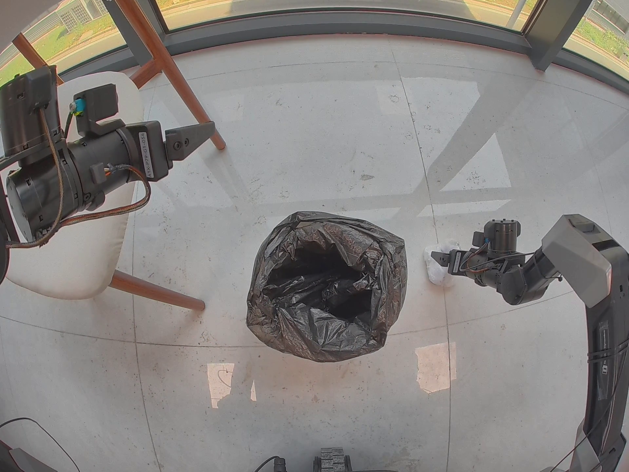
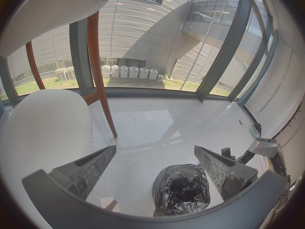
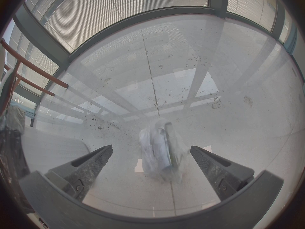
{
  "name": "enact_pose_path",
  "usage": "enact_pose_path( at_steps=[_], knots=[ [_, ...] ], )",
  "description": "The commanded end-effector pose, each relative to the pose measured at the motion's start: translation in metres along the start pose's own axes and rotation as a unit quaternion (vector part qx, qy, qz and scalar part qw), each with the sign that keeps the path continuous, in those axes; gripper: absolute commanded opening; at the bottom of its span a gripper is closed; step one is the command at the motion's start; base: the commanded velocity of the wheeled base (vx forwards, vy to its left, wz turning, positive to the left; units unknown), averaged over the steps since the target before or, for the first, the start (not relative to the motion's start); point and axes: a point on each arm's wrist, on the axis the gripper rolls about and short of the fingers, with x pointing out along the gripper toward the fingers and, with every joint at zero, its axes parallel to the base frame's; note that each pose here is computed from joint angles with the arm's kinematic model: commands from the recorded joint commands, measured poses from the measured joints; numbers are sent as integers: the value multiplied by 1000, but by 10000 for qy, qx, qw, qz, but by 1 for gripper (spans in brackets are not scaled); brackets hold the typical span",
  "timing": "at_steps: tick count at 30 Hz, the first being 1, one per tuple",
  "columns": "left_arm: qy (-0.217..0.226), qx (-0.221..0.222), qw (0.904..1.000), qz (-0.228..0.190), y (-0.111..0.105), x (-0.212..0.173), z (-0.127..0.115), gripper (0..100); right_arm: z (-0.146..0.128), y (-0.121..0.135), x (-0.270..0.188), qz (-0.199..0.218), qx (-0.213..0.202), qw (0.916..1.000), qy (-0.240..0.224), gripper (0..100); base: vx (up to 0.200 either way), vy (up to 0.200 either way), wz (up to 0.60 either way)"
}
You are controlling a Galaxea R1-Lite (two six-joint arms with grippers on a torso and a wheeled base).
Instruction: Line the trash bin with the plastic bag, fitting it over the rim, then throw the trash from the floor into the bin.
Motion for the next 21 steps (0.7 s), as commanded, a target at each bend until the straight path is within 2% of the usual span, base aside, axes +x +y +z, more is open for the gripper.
enact_pose_path(
  at_steps=[1, 2, 7, 11, 15, 18, 20, 21],
  knots=[
    [-160, -7, 9998, -66, -1, -1, 3, 100, -29, -14, 35, -64, -177, 9997, 128, 100, 0, 0, 0],
    [-160, -7, 9998, -66, -1, -1, 3, 100, -32, -17, 40, -75, -239, 9996, 117, 0, 0, 0, 0],
    [-160, -7, 9998, -66, 0, -1, 3, 100, -36, -17, 43, -72, -339, 9993, 150, 0, 0, 0, 0],
    [-173, 1, 9998, -128, -1, -1, 4, 100, -25, -17, 37, -73, -341, 9994, 32, 0, 0, 0, 0],
    [-195, 1, 9997, -137, -1, -3, 5, 100, 25, -3, 9, 43, -322, 9984, -466, 0, 0, 0, 0],
    [-287, -7, 9995, -141, -1, -9, 9, 100, 66, 15, -32, 349, -314, 9956, -816, 0, 0, 0, 0],
    [-287, -7, 9995, -141, -1, -9, 9, 100, 68, 15, -35, 367, -317, 9954, -828, 0, 0, 0, 0],
    [-278, -6, 9995, -179, -1, -15, 8, 100, 92, 29, -82, 636, -242, 9927, -999, 0, 0, 0, 0]
  ],
)
